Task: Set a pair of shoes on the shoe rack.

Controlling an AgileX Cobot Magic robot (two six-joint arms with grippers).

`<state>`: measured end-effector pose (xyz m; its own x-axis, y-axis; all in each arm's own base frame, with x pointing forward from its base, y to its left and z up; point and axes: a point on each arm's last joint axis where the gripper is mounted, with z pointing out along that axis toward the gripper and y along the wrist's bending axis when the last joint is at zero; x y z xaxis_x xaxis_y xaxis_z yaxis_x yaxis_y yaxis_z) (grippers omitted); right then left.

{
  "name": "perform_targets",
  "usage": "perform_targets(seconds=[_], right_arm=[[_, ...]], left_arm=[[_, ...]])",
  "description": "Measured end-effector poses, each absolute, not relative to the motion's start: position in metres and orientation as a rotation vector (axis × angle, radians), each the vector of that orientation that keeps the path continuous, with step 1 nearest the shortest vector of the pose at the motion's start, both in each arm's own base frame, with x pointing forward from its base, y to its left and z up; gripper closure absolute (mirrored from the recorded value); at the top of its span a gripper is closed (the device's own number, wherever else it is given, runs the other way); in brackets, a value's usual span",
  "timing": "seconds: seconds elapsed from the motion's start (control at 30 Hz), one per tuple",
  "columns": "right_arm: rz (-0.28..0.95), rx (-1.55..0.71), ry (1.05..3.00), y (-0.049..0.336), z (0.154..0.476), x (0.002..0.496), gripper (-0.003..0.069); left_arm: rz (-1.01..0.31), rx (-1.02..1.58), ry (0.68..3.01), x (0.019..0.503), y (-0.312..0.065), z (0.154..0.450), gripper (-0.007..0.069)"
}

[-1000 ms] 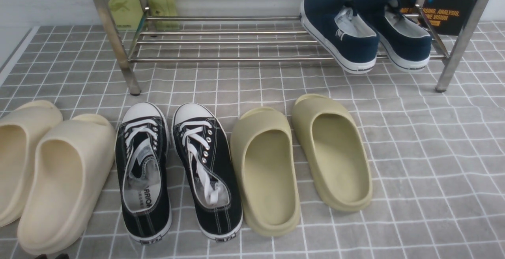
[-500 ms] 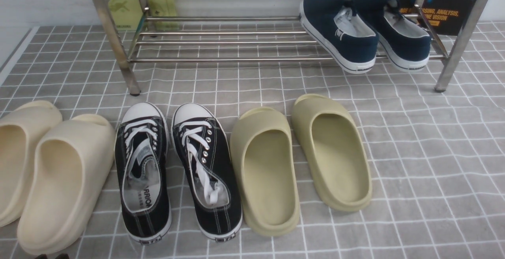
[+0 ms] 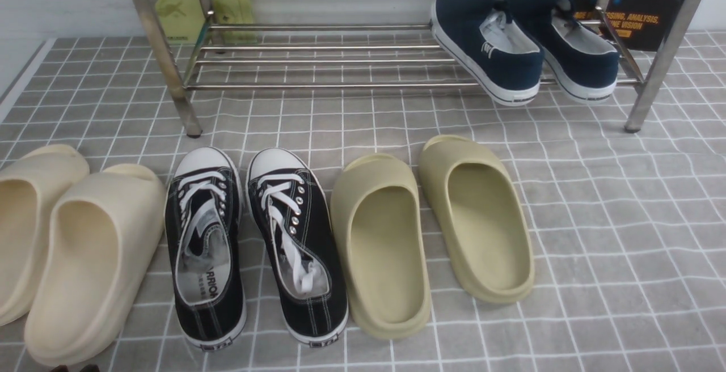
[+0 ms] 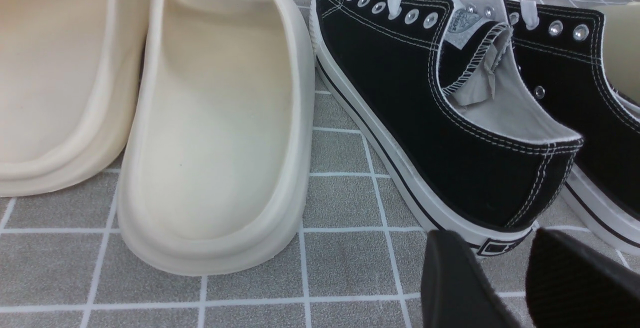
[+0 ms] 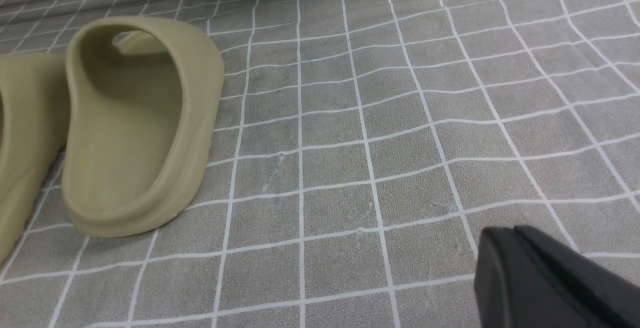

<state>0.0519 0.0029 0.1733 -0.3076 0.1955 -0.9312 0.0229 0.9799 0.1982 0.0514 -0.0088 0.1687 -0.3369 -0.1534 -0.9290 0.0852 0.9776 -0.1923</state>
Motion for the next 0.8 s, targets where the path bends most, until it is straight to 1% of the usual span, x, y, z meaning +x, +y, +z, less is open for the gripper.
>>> perform_targets(seconds=[0.8], right_arm=[[0.171, 0.157, 1.879, 0.0029, 0.1733, 0.0519, 0.0636]], left_arm=[[-0.243, -0.049, 1.899, 0.0514, -0.0088, 0.1687, 0.0386]])
